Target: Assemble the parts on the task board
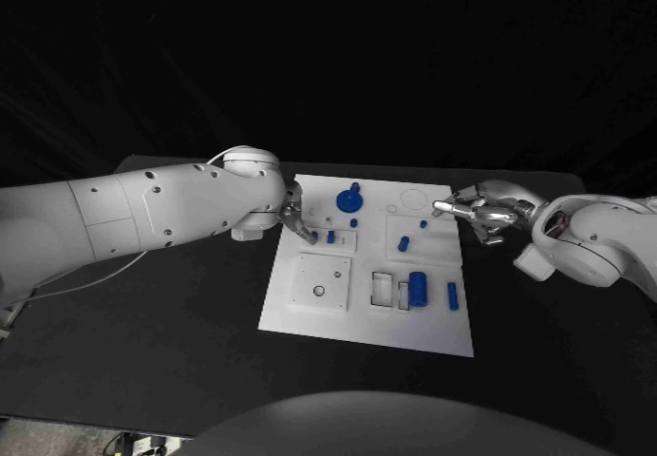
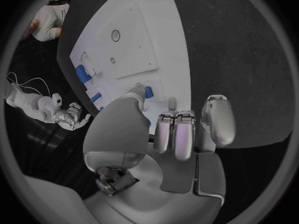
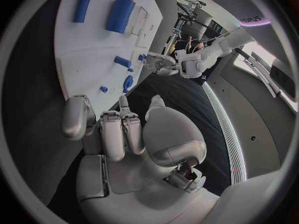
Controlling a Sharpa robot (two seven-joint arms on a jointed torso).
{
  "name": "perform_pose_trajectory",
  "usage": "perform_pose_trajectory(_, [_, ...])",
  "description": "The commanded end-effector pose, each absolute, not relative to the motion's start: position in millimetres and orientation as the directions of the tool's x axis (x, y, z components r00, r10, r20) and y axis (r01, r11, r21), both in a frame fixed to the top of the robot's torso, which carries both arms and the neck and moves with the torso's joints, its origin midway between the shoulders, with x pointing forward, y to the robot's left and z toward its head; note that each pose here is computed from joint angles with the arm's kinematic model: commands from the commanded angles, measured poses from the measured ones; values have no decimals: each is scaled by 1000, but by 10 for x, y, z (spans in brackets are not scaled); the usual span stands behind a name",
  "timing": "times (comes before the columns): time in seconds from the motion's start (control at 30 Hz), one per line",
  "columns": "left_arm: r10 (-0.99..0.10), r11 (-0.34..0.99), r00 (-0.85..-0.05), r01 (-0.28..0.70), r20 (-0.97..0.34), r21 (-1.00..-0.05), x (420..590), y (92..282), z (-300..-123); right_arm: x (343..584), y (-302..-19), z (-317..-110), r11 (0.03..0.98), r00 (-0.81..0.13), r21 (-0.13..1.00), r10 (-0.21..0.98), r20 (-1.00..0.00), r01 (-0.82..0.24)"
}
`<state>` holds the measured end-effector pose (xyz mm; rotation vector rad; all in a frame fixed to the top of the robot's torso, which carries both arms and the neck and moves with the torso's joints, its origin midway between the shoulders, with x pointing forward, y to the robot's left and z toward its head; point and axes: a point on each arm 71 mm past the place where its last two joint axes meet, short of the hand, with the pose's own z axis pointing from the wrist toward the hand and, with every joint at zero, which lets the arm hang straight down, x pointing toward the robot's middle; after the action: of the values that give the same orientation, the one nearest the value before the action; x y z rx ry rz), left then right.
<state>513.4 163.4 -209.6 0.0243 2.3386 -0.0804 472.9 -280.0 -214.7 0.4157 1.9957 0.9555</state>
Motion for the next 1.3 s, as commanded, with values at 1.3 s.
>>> perform_pose_trajectory(1.3, [164,676,-38,732,-986,84,5234,996,-1629,4587,-2696,-1983,580,-524,785,609,-595,-216])
